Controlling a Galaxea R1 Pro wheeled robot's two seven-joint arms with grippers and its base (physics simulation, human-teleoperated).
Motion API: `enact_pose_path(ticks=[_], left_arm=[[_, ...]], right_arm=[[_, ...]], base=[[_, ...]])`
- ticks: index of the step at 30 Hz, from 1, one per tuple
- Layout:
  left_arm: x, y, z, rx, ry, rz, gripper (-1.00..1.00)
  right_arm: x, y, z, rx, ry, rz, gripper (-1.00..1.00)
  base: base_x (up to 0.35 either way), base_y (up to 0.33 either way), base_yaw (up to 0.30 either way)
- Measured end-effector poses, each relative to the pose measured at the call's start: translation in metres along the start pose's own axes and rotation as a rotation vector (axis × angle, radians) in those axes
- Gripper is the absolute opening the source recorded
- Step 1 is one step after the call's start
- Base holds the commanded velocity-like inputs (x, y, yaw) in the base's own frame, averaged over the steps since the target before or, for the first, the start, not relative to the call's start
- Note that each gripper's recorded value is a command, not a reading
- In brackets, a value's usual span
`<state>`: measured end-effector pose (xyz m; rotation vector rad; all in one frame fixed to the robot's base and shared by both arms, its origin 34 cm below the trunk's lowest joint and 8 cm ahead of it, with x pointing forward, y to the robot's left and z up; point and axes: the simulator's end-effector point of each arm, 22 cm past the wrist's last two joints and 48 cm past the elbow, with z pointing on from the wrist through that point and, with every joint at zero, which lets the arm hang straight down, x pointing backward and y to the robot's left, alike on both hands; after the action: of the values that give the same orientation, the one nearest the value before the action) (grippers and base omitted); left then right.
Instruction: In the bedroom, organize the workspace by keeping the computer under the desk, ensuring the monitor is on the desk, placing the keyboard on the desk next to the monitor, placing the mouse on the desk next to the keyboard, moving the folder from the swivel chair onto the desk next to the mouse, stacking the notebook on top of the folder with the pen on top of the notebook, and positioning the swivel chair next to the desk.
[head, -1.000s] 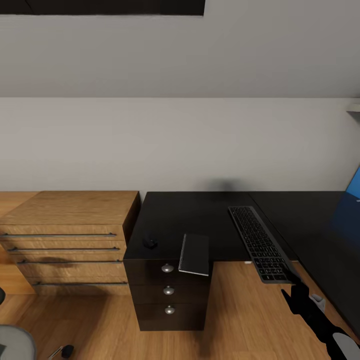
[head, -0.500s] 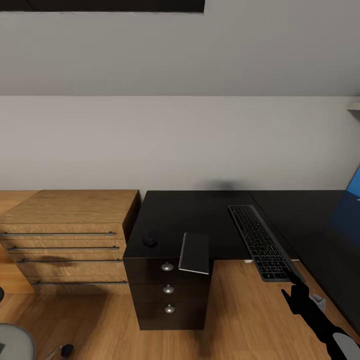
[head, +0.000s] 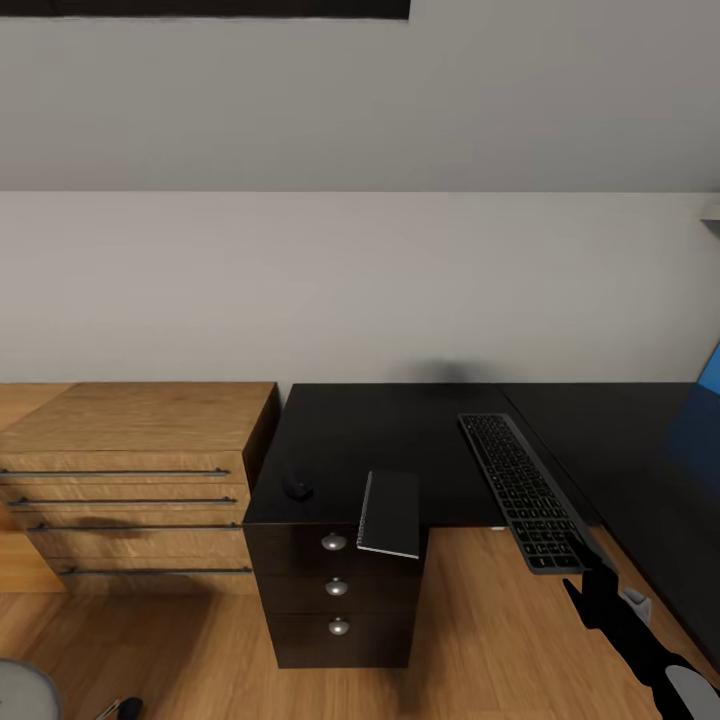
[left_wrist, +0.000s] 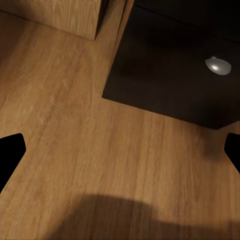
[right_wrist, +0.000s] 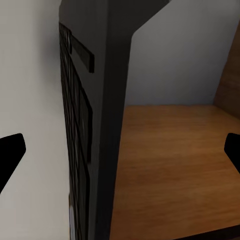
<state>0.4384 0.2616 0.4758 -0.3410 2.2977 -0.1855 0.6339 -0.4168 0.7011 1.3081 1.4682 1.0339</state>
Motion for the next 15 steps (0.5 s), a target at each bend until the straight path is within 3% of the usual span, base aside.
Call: enact_pose_path(ticks=[15], left_arm=[[-0.0001, 0.0002, 0.0001, -0.002, -0.001, -0.002, 1.00]], right_arm=[[0.0006, -0.0002, 0.0001, 0.000, 0.001, -0.001, 1.00]], base=[[0.004, 0.000, 0.000]])
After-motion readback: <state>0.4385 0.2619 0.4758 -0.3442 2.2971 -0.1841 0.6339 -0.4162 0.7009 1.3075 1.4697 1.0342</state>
